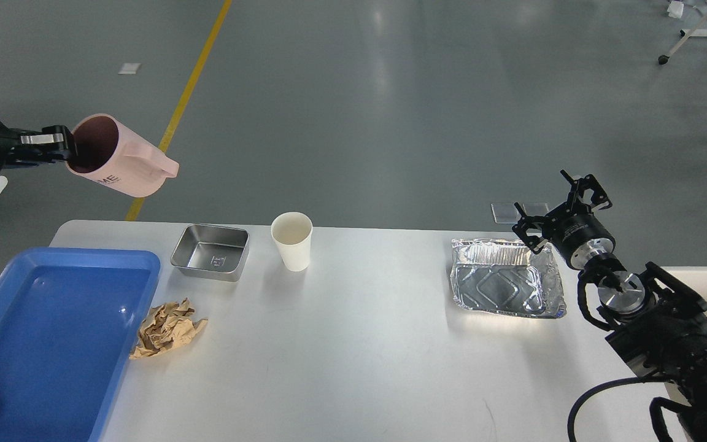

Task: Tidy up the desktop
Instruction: 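Lift the pink mug with the left gripper above the table, then lower the pink mug into the blue bin and release it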

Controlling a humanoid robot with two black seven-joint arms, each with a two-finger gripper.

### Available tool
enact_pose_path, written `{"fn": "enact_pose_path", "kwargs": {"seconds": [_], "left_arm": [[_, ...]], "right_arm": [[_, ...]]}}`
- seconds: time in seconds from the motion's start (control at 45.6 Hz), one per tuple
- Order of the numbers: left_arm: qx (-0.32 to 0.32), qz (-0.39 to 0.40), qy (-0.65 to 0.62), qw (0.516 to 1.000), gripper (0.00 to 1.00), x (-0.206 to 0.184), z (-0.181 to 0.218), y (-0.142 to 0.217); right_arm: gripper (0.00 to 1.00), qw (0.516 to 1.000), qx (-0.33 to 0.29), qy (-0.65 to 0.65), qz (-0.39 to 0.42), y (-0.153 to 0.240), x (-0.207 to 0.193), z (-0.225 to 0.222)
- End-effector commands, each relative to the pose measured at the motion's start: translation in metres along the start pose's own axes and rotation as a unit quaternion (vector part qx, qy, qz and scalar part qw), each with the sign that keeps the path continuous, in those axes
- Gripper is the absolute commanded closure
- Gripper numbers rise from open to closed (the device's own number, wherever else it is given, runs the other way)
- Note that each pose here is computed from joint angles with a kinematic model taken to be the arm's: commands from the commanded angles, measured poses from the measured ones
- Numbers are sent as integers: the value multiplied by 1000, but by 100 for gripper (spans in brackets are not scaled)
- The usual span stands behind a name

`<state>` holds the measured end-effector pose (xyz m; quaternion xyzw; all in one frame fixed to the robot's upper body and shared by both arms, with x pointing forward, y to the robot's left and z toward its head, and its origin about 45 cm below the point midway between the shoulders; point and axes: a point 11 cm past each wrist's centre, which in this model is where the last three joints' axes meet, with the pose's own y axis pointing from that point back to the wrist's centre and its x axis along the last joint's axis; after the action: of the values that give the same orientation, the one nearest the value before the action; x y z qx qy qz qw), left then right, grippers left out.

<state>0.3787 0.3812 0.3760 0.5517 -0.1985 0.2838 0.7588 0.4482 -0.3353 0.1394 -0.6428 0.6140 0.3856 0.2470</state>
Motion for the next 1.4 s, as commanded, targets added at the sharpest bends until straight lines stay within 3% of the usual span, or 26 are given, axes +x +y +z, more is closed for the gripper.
{"fn": "enact_pose_path", "kwargs": {"seconds": [0.0, 0.307, 0.548, 1.009, 1.381], "left_arm": [[-5, 12, 14, 1000, 100, 10, -5, 19], [6, 32, 30, 999, 100, 20, -23, 50], [15, 28, 34, 999, 100, 16, -28, 48], [114, -59, 84, 988, 100, -72, -101, 4], [165, -111, 122, 973, 100, -139, -145, -6]], "right_arm": [[0, 1000, -1, -1, 0, 0, 0, 1], [0, 1000, -1, -1, -1, -1, -1, 1], [0, 1000, -2, -2, -2, -1, -2, 4], [0, 1000, -2, -1, -1, -1, -1, 3], [0, 1000, -5, 2, 0, 0, 0, 3]]}}
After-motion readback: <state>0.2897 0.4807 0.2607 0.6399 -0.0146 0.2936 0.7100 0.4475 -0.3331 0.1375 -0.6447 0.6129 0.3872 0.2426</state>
